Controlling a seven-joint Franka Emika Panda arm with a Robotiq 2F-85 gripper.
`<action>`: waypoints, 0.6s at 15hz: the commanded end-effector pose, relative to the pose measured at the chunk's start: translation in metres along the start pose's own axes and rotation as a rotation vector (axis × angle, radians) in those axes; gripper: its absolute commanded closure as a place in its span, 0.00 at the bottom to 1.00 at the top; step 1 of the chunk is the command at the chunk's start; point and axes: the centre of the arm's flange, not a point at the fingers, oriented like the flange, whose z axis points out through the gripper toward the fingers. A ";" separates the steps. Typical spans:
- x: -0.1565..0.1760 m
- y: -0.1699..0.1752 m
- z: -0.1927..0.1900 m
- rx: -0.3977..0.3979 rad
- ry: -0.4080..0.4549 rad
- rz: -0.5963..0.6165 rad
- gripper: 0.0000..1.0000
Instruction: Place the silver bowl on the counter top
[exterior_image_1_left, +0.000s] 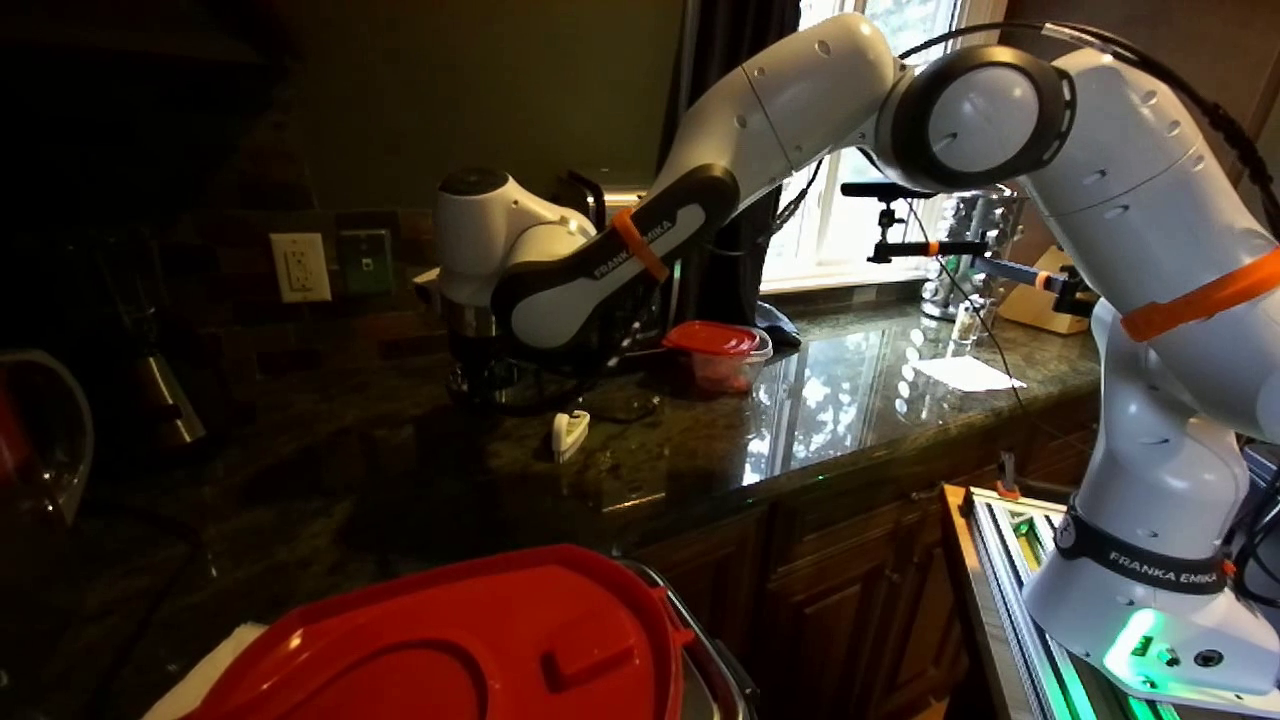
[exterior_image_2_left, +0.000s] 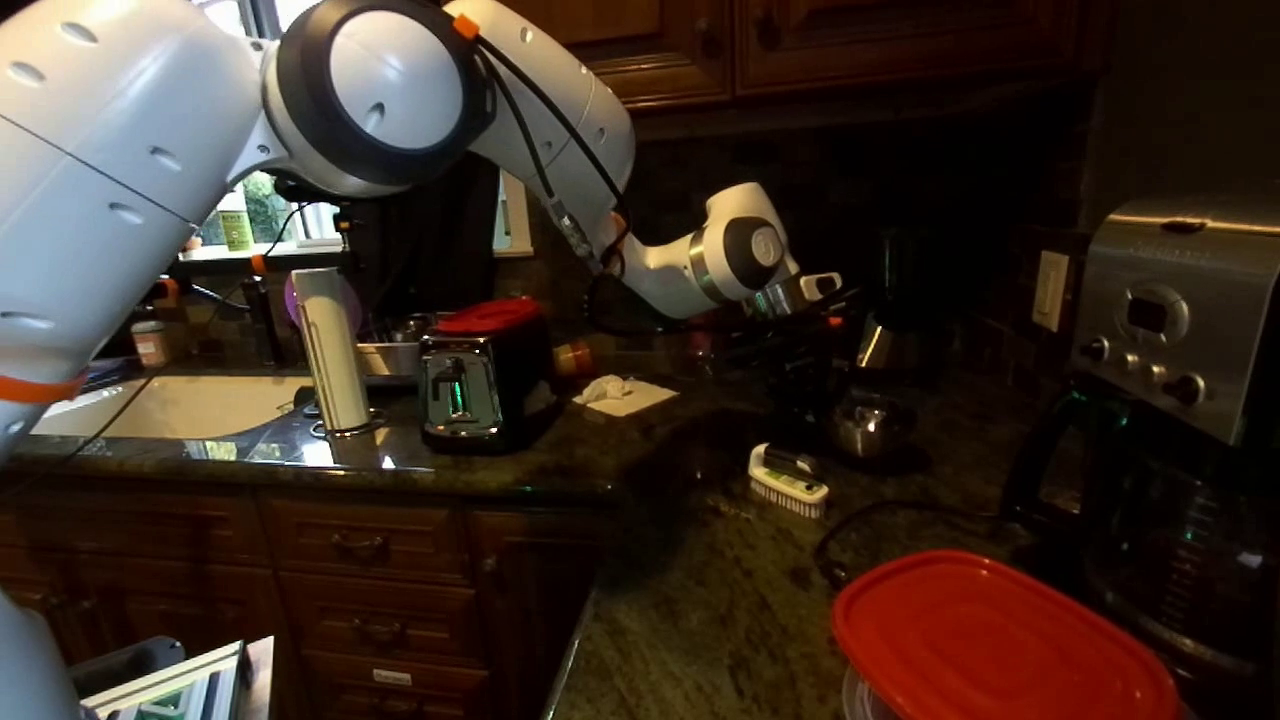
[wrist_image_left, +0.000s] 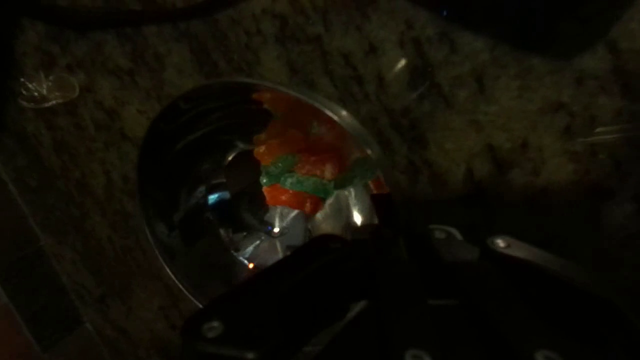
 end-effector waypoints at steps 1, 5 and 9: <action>0.020 0.008 0.011 0.040 -0.008 0.002 0.99; 0.021 0.005 0.021 0.064 -0.005 0.020 0.99; 0.022 0.002 0.024 0.063 -0.011 0.035 0.68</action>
